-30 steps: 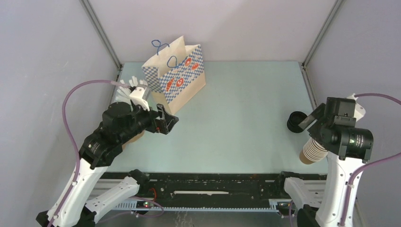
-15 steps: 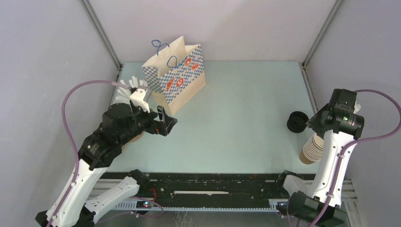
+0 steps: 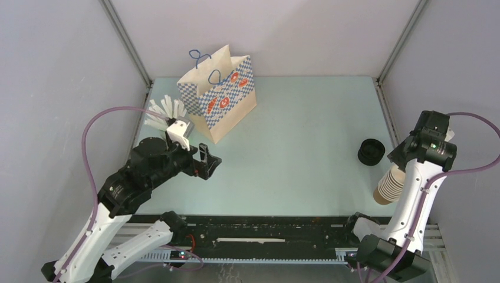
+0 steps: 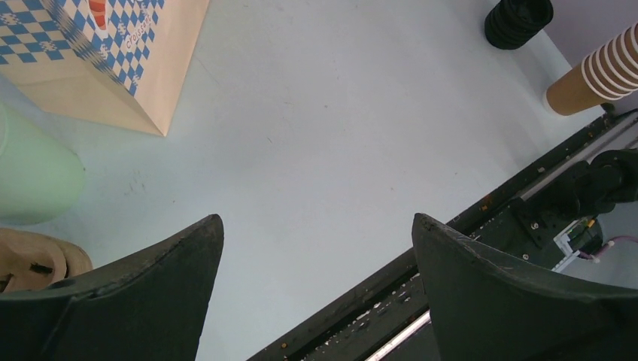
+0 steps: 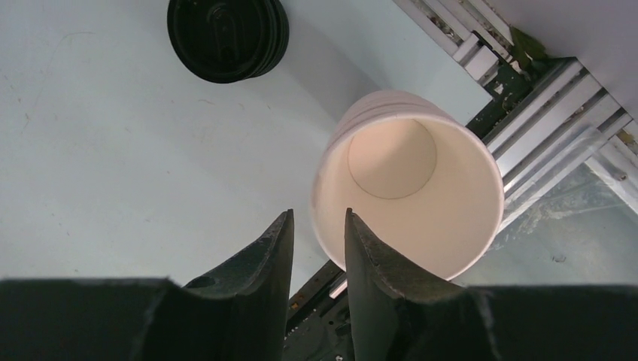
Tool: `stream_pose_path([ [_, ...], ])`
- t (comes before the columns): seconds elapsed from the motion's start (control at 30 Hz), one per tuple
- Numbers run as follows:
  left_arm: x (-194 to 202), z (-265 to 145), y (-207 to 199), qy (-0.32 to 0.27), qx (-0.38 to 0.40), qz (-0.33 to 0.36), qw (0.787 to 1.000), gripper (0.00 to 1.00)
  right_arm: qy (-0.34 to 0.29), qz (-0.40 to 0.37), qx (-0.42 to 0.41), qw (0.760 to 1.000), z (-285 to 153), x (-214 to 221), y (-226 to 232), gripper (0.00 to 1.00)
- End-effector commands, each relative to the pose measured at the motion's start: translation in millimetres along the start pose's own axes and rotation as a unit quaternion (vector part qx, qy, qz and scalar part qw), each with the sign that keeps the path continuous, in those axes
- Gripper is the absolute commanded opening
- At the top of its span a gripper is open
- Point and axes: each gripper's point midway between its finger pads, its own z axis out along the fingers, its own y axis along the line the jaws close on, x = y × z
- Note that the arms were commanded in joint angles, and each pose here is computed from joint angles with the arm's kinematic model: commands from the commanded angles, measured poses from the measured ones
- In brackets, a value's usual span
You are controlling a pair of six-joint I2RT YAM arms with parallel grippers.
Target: Pack the takeout coffee
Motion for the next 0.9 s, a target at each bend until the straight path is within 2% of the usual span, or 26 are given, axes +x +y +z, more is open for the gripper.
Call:
stream_pose_path([
  [0.0, 3.9, 5.0, 1.8, 0.004, -0.003, 0.020, 1.000, 1.00, -0.006, -0.007, 0.007, 1.000, 2.2, 4.7, -7.4, 0.39],
  [0.43, 2.1, 5.5, 2.0, 0.006, -0.004, 0.035, 0.999, 1.00, -0.004, -0.006, 0.009, 1.000, 11.7, 5.3, -8.0, 0.28],
  [0.87, 4.6, 6.9, 4.7, 0.011, -0.011, 0.047, 0.999, 1.00, -0.008, -0.011, 0.008, 1.000, 11.6, 4.1, -7.5, 0.28],
])
